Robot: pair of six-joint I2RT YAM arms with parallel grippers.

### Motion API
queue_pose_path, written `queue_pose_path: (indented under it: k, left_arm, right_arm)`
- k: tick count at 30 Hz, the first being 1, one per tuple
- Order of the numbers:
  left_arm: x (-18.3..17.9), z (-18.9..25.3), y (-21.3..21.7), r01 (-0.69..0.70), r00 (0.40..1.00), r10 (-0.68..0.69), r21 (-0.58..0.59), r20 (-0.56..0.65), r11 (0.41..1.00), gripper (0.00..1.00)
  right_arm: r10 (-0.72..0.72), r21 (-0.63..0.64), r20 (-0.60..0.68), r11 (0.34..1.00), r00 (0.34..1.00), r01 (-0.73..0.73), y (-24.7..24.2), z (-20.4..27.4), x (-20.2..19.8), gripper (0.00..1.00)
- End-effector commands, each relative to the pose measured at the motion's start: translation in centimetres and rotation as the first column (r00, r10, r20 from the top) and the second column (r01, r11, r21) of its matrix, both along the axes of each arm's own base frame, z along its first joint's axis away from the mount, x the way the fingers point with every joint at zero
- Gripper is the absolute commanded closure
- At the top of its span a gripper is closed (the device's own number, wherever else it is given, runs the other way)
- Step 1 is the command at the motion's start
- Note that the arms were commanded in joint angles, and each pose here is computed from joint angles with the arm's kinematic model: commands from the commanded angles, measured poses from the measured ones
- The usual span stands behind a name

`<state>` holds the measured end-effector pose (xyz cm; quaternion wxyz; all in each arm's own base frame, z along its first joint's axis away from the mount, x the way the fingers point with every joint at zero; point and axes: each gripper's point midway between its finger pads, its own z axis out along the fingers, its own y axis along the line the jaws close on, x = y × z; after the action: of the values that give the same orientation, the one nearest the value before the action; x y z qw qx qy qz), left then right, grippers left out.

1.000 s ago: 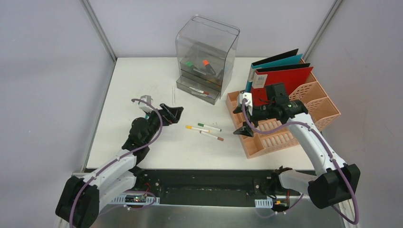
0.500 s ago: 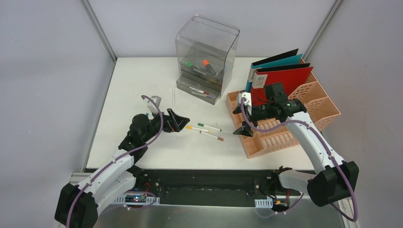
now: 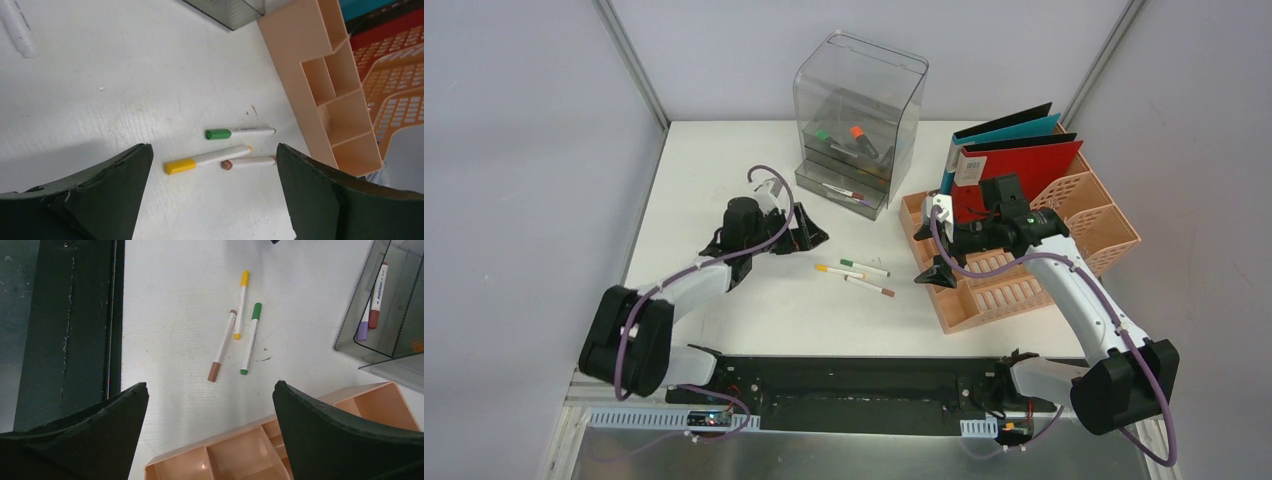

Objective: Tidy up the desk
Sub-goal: Pick up the stationery from the center of the board.

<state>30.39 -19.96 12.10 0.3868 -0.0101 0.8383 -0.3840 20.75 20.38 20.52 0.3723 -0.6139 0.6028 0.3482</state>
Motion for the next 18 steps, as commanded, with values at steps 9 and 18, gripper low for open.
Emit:
queue_pose_path:
  k: [9,18]
  left_arm:
    - [9.4,-0.7,3.6,-0.181,0.981,0.189,0.149,-0.039,0.972,0.09]
    - [12.5,-2.6,6.0,-0.23,0.934,0.315,0.387,-0.171,0.893,0.19]
  right_arm:
    - [0.03,0.036,0.095,0.999,0.995,-0.033,0.5,2.4,0.3,0.01]
    - [0.03,0.033,0.098,0.999,0.995,-0.033,0.4,2.3,0.4,0.01]
